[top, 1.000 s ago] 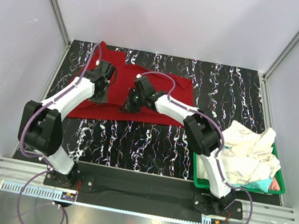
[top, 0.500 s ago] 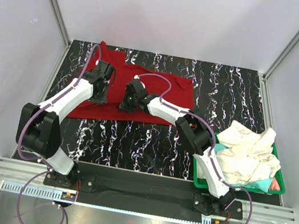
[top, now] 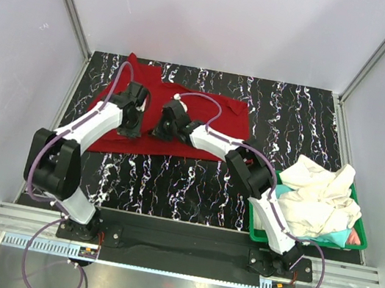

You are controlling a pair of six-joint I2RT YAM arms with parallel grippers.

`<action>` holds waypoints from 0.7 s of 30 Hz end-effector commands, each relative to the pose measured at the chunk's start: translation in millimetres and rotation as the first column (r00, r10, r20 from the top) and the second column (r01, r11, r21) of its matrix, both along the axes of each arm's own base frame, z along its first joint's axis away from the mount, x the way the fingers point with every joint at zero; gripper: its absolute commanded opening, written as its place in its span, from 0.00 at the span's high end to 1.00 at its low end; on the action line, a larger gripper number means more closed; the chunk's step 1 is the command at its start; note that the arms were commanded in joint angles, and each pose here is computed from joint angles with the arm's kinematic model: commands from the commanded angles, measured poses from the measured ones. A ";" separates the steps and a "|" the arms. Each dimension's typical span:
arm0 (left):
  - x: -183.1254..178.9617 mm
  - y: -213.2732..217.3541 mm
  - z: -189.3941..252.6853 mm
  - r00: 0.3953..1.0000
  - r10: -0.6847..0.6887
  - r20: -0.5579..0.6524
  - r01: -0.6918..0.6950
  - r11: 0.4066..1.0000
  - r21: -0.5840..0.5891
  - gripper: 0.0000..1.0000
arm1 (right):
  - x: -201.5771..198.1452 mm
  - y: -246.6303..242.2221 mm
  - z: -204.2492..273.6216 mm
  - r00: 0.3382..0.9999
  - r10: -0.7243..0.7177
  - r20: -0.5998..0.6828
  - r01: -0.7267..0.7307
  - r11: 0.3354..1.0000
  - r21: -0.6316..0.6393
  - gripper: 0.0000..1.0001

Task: Fold and stack the t-shirts
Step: Fold the tshirt

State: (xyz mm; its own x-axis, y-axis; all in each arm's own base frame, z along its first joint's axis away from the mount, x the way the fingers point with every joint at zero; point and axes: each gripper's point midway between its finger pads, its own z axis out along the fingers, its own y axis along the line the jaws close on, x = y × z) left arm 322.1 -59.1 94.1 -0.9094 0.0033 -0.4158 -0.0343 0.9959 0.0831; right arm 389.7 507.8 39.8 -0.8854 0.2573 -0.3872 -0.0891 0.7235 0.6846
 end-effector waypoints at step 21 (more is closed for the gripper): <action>35.5 -4.1 10.7 0.994 0.061 0.096 -0.048 0.990 -0.131 0.67 | 39.3 1.2 8.7 0.999 0.010 0.047 -0.016 0.992 0.127 1.00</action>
State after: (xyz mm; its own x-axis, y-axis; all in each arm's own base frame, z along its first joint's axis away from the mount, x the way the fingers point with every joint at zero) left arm 319.9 -78.3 57.4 -0.9458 -0.0163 -0.3244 -0.0097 0.9997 -0.0221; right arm 420.5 497.7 28.6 -0.8836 0.2925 -0.3657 -0.0687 0.6916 0.7190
